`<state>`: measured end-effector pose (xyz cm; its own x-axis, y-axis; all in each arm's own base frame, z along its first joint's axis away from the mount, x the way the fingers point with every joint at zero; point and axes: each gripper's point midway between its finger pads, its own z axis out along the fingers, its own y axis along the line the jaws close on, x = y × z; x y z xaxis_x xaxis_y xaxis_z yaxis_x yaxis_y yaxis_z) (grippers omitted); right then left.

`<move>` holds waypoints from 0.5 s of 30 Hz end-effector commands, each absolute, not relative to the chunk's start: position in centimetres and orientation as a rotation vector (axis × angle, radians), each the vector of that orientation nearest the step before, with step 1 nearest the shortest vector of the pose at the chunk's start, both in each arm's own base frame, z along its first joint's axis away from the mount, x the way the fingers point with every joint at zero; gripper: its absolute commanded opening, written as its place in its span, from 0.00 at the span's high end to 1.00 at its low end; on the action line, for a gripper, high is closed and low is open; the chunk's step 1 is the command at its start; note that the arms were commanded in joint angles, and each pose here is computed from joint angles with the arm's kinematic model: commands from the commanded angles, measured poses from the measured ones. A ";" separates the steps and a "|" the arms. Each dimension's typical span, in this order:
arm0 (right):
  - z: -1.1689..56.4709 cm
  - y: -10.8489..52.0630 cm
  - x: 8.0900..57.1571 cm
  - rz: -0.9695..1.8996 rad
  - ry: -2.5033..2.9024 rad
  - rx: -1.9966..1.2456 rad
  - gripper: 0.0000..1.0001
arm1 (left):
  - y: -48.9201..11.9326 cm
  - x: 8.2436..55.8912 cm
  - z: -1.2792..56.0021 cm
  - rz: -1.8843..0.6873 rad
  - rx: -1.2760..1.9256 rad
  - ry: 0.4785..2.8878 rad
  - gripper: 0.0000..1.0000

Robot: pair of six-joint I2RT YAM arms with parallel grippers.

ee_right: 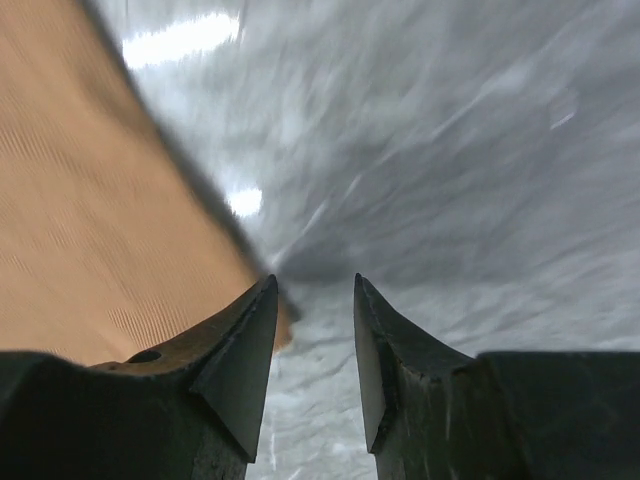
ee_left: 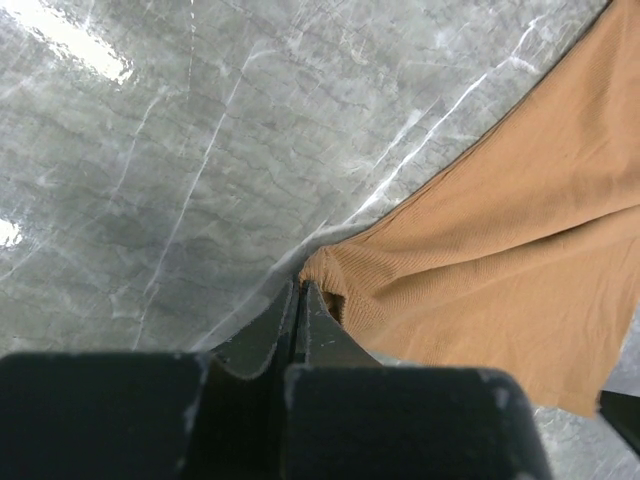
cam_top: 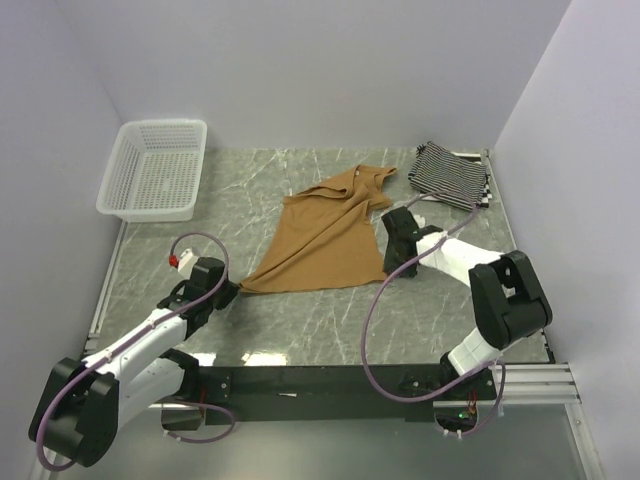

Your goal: Fold and stack the tank tops

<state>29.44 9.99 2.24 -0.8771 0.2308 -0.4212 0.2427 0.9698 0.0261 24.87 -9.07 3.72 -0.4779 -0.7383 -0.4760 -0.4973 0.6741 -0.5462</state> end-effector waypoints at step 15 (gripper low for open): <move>5.5 13.0 28.4 0.175 2.465 0.438 0.55 | -8.4 25.2 5.4 -0.421 -0.918 2.119 0.99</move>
<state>27.28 12.50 3.13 -0.8169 0.3086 -0.4873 0.2565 0.9511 0.1723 24.97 -8.81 4.68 -0.4546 -0.7417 -0.4931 -0.4833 0.6705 -0.5629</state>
